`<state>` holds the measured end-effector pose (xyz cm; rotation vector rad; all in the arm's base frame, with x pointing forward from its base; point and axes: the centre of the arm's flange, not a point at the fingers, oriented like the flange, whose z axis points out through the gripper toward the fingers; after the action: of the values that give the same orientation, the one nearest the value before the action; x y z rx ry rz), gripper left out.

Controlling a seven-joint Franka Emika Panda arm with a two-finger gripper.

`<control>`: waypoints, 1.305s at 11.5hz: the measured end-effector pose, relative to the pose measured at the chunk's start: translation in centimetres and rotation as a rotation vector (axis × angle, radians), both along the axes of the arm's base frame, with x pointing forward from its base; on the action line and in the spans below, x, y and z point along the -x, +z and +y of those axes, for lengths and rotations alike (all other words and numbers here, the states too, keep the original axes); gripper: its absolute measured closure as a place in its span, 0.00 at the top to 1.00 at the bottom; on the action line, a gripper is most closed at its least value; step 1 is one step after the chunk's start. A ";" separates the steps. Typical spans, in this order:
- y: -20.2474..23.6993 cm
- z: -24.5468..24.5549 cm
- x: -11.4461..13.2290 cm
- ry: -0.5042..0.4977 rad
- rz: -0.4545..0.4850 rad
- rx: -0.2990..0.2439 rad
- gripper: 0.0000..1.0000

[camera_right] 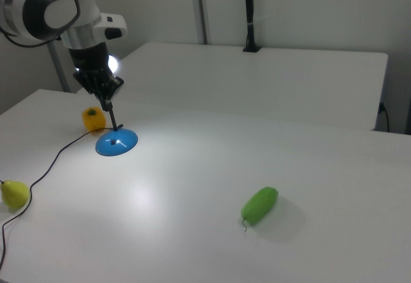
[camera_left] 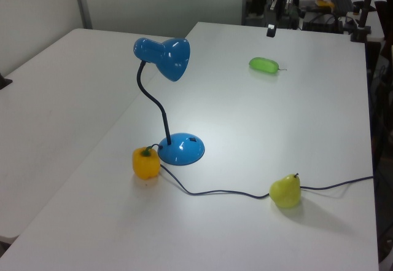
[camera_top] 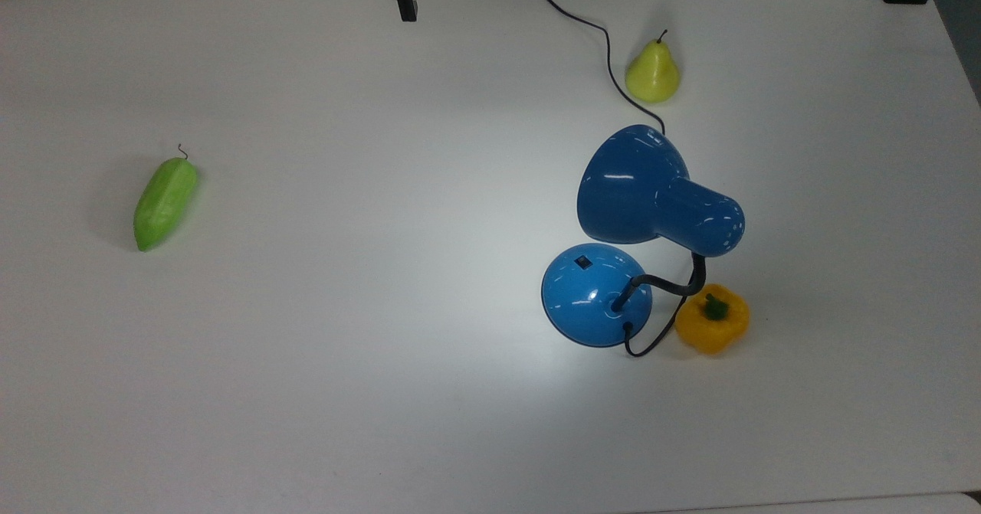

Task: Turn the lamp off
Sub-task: 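Move the gripper toward the blue lamp base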

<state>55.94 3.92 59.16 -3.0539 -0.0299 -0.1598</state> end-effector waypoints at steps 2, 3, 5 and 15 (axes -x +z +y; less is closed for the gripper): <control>-0.3 0.1 -0.1 0.001 0.005 0.000 0.01; -0.5 0.2 -0.2 0.003 0.009 0.001 0.01; -1.4 0.9 -0.4 0.039 0.024 0.005 0.01; -11.3 8.7 -4.2 0.502 0.017 0.032 0.01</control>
<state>60.09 12.61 47.89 -2.9614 -0.7901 -0.0968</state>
